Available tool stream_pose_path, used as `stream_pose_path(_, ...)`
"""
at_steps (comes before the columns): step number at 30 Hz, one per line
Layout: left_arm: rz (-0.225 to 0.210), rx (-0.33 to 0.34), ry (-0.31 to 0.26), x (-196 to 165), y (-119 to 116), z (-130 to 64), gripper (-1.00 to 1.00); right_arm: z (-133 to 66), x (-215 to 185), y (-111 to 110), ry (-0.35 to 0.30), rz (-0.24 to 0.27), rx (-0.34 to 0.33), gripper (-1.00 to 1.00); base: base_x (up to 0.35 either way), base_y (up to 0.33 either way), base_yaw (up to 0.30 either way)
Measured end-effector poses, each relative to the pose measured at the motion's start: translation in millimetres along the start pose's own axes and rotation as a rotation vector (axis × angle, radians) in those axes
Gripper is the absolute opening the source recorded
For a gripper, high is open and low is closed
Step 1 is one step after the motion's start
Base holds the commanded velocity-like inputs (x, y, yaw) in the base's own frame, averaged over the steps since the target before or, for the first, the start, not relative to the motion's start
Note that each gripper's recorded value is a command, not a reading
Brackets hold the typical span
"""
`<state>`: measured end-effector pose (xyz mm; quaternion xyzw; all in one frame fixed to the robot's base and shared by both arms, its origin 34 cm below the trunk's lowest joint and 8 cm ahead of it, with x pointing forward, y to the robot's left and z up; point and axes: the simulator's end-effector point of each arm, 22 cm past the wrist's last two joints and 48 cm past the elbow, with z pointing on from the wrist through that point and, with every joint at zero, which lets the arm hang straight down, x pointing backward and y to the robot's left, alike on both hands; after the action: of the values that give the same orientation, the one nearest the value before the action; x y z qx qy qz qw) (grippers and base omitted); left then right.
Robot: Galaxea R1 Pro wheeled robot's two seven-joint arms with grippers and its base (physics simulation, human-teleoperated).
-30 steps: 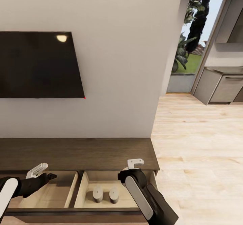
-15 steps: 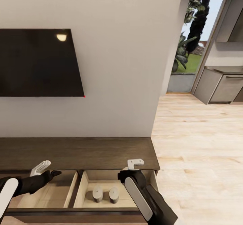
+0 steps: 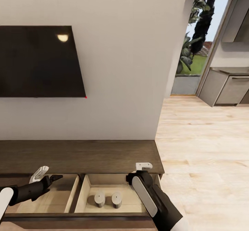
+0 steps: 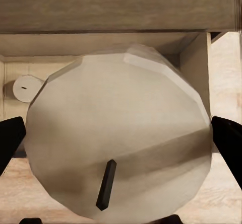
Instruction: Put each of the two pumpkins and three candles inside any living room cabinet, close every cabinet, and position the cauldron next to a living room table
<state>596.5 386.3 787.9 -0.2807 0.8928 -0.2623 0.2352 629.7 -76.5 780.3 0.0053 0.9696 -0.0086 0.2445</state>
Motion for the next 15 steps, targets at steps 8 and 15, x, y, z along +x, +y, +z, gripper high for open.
stream_pose_path(8, -0.006, 0.009, 0.0, 3.0, 5.9, 9.2, 1.0, 17.1, 4.0, -19.3, 0.026, 0.07, 0.019, -1.0, 0.0, 0.0, 0.0)
stream_pose_path(15, -0.007, 0.058, 0.001, 5.2, 1.3, 16.5, 1.0, 35.8, 17.0, -24.9, 0.058, 0.057, 0.042, -1.0, 0.0, 0.0, 0.0)
